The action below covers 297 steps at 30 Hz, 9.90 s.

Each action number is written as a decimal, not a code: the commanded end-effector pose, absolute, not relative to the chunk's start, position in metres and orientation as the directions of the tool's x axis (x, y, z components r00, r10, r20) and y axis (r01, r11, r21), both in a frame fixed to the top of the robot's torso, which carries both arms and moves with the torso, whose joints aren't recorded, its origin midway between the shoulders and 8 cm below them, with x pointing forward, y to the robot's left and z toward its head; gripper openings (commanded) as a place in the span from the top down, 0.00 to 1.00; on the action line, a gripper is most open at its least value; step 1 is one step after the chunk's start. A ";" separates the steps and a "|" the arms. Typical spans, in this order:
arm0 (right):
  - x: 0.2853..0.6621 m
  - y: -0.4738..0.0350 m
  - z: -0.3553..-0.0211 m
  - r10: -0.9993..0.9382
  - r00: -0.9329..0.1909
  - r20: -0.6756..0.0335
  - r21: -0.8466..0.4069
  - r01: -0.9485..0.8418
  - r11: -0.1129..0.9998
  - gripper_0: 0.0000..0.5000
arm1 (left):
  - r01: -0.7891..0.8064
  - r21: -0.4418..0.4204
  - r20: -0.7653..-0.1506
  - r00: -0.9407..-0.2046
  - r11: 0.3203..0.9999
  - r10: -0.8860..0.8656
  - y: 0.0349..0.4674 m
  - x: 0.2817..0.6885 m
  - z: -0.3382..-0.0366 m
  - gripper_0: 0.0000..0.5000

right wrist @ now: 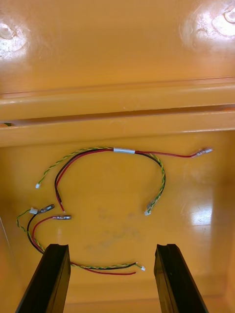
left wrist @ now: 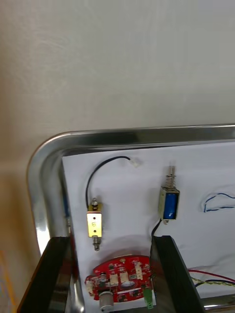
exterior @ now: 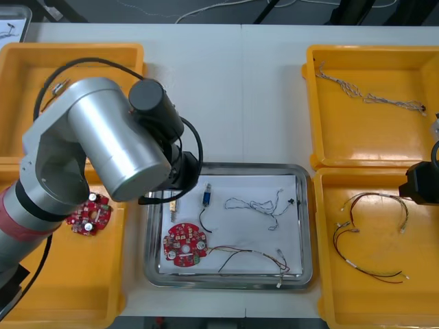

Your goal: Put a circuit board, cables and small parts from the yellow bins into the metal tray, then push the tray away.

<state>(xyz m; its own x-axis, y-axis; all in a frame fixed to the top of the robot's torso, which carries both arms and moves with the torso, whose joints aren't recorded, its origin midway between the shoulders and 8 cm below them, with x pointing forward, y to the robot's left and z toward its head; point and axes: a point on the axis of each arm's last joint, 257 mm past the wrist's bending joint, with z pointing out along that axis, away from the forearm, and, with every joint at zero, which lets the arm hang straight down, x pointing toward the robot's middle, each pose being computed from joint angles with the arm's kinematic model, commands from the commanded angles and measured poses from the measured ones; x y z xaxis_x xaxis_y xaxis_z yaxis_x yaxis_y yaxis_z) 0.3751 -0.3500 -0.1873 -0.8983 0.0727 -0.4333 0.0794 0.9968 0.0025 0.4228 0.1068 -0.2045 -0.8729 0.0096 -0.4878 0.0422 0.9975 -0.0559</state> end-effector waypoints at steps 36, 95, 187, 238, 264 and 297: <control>0.373 -0.162 -0.204 -0.689 -0.644 -0.334 -0.152 -0.684 0.713 0.00 | 0.112 0.120 -0.520 -0.839 0.986 0.159 0.298 0.459 -0.069 0.04; 0.288 -0.014 -0.305 -1.000 0.012 0.005 -0.214 -0.977 -0.013 0.00 | -0.046 0.082 -0.553 -0.833 0.996 0.007 0.394 0.438 -0.119 0.00; 0.266 -0.002 -0.357 -0.997 -0.005 -0.079 -0.214 -0.976 0.022 1.00 | -0.048 0.084 -0.552 -0.834 0.995 0.006 0.394 0.438 -0.120 0.00; 0.427 -0.010 -0.250 -1.000 0.029 -0.011 -0.564 -0.825 -0.018 1.00 | -0.048 0.084 -0.552 -0.834 0.995 0.006 0.394 0.438 -0.120 0.00; 0.532 -0.003 -0.186 -0.999 0.014 -0.029 -0.697 -0.717 0.010 1.00 | -0.048 0.084 -0.552 -0.834 0.995 0.006 0.394 0.438 -0.120 0.00; 0.629 -0.002 -0.129 -0.996 0.054 -0.065 -0.831 -0.556 0.024 1.00 | -0.048 0.084 -0.552 -0.834 0.995 0.006 0.394 0.438 -0.120 0.00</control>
